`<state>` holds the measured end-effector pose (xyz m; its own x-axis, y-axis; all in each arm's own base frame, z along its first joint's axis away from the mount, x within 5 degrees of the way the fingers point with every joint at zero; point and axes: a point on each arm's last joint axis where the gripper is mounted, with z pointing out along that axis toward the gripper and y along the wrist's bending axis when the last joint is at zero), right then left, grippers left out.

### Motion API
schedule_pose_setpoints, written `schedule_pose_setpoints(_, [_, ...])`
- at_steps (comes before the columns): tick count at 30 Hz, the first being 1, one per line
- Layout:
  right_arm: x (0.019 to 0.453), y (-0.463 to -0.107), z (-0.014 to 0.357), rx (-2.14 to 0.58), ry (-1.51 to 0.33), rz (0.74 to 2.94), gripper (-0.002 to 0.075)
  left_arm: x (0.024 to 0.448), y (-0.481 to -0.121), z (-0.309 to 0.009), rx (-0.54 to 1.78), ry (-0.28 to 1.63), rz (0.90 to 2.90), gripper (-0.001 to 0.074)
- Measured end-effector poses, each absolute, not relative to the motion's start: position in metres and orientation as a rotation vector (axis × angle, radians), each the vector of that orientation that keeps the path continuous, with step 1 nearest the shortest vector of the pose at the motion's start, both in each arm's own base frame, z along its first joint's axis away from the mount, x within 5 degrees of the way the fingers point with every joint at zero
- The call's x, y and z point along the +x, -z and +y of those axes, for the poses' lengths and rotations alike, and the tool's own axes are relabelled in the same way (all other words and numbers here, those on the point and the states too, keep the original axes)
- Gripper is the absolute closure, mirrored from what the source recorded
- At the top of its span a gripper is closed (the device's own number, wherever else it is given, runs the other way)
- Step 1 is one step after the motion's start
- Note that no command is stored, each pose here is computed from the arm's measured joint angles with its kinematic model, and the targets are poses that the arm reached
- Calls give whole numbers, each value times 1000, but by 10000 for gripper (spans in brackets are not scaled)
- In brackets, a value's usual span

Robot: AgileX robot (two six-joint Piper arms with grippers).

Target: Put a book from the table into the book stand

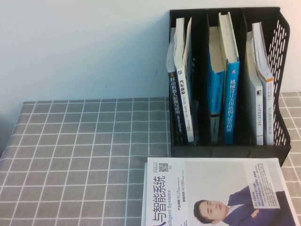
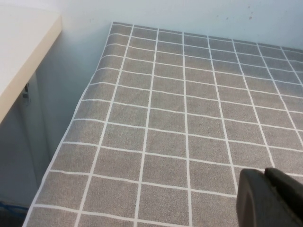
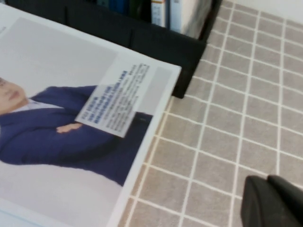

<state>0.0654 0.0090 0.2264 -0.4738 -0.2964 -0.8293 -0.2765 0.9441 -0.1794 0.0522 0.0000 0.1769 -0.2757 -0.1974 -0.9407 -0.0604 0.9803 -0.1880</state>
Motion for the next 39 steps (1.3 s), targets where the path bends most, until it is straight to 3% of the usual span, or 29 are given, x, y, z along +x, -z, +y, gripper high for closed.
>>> schedule_pose_setpoints(11, [48,-200,-5,-91,48,1845,729,52,-177,0,-186,132,1848,734])
schedule_pose_setpoints(22, [50,-170,-13,200,146,1894,729,52,-177,0,-189,134,1847,734])
schedule_pose_setpoints(33, [50,-169,-13,13,266,1920,729,52,-177,0,-189,134,1847,734])
schedule_pose_setpoints(39, [50,-169,-7,-41,195,1919,729,52,-177,0,-189,134,1847,734])
